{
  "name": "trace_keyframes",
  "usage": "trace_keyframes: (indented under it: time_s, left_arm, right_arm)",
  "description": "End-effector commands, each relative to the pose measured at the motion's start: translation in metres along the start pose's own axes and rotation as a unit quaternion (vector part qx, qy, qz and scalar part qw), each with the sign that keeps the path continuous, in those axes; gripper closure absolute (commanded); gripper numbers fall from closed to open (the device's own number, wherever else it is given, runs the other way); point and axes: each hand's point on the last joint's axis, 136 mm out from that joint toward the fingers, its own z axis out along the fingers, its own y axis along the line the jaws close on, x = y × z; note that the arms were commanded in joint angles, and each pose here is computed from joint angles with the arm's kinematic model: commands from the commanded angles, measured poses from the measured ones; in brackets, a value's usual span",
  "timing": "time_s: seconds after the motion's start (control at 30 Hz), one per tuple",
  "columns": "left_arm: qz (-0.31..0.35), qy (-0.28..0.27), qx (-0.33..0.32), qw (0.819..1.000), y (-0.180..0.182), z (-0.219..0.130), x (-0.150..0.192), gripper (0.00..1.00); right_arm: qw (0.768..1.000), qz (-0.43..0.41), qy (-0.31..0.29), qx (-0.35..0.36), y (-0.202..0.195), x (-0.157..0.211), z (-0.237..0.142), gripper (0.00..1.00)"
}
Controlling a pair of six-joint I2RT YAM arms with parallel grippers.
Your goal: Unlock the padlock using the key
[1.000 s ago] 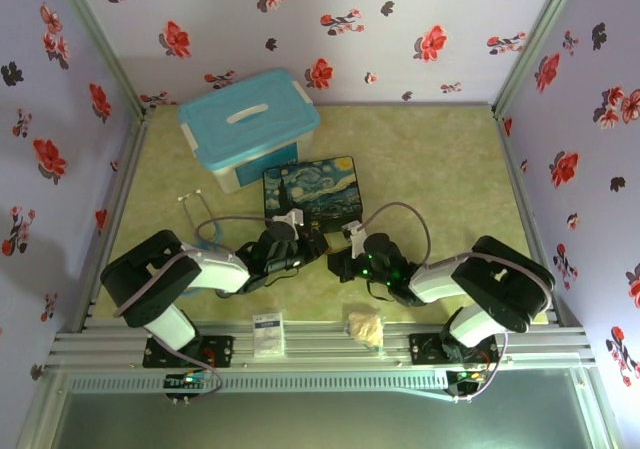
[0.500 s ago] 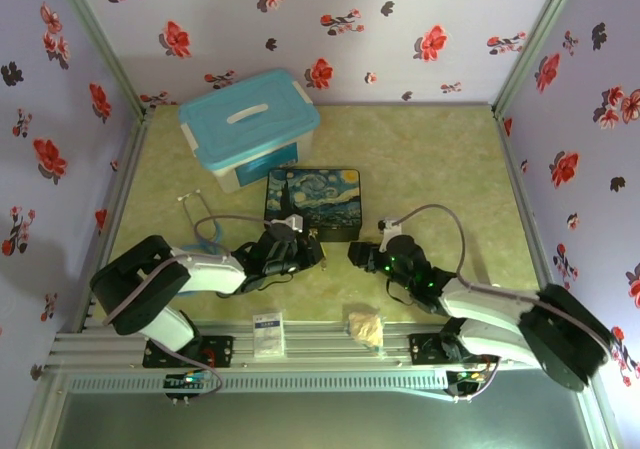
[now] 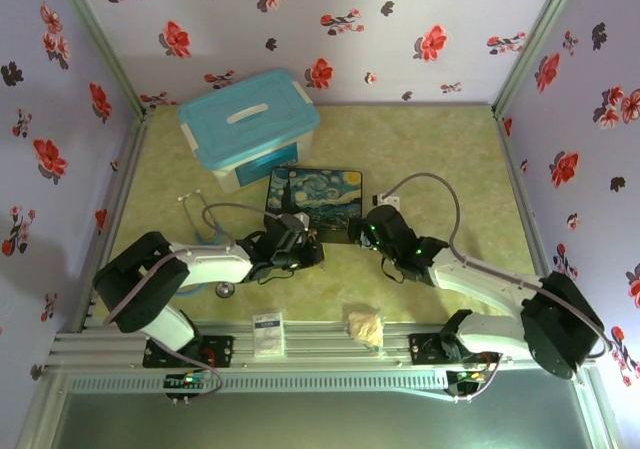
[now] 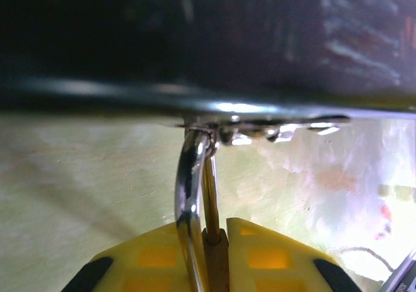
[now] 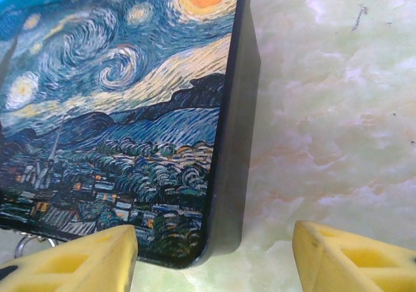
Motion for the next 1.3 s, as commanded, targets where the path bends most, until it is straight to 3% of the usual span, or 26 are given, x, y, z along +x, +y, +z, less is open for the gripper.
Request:
trace_keyframes:
  time_s: [0.0, 0.2, 0.67, 1.07, 1.27]
  left_arm:
    - [0.034, 0.051, -0.106, 0.992, 0.048, -0.001, 0.025, 0.91]
    - [0.082, 0.041, -0.173, 0.981, 0.055, -0.009, 0.021, 0.86]
    - [0.090, 0.050, -0.204, 0.974, 0.065, 0.000, 0.029, 0.79]
    - [0.137, 0.066, -0.296, 0.943, 0.087, -0.010, 0.044, 0.76]
    - [0.137, 0.067, -0.297, 0.942, 0.087, -0.011, 0.047, 0.71]
  right_arm:
    - [0.999, -0.030, 0.003, 0.025, -0.001, -0.010, 0.002, 0.35]
    - [0.998, -0.047, 0.005, 0.037, -0.001, -0.014, 0.005, 0.35]
    - [0.998, -0.046, 0.011, 0.044, -0.006, -0.008, 0.010, 0.35]
    - [0.998, -0.039, 0.022, 0.052, -0.014, 0.004, 0.014, 0.35]
    - [0.998, -0.037, 0.022, 0.054, -0.015, 0.003, 0.015, 0.35]
